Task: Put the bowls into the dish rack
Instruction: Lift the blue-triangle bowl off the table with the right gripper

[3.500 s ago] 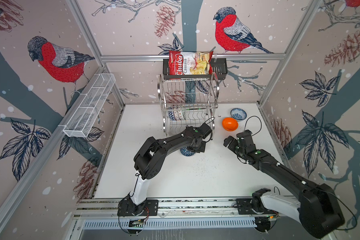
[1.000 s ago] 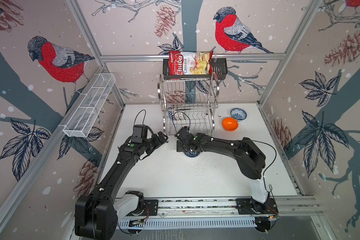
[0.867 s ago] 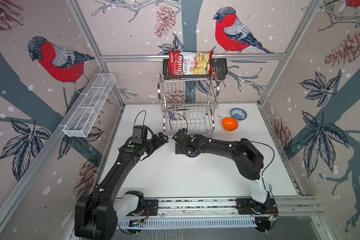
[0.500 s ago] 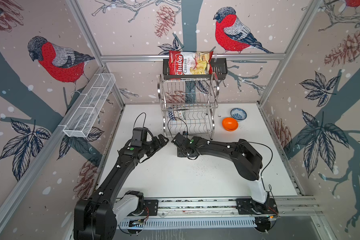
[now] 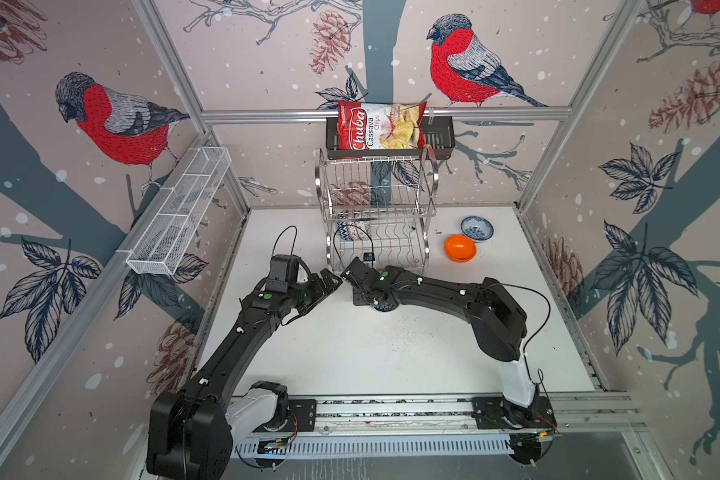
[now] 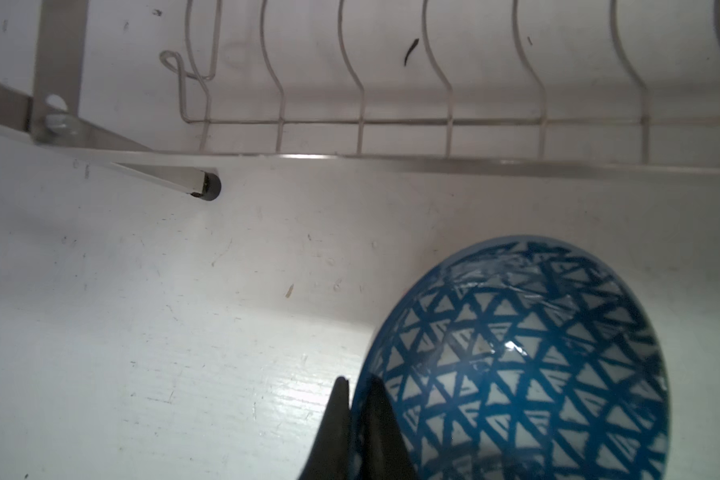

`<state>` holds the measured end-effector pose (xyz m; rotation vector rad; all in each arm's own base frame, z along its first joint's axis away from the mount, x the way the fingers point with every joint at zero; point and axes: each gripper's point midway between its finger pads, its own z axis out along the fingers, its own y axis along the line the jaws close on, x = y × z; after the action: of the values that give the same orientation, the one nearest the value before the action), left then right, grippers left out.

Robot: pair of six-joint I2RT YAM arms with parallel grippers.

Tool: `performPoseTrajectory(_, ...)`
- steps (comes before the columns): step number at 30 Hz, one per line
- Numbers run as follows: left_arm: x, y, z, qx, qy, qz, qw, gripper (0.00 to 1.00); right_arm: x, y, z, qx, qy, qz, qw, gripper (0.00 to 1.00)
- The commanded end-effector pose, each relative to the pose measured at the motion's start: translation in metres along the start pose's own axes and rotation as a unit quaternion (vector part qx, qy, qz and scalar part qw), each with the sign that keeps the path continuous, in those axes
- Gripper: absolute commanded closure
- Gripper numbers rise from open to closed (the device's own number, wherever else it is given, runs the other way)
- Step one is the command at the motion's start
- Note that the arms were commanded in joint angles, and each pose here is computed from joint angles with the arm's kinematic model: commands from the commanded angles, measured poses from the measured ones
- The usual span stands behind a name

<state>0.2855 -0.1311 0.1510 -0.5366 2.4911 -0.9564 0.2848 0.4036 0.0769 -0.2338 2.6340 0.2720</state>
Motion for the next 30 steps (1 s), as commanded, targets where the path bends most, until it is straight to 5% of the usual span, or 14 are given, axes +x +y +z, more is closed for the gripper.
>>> performPoseTrajectory(1,-0.010,-0.002,0.001,0.006,-0.006,-0.017,1.000,0.03,0.003,0.005,-0.001,-0.030,0.013,-0.014,0.999,0.98)
performPoseTrajectory(21,-0.048,-0.027,0.008,0.028,-0.015,-0.006,0.999,0.03,-0.013,0.021,-0.032,-0.162,-0.041,-0.080,0.983,1.00)
performPoseTrajectory(30,-0.051,-0.019,0.002,-0.014,-0.017,-0.015,1.000,0.03,-0.012,0.023,-0.035,-0.160,-0.043,-0.108,0.980,1.00)
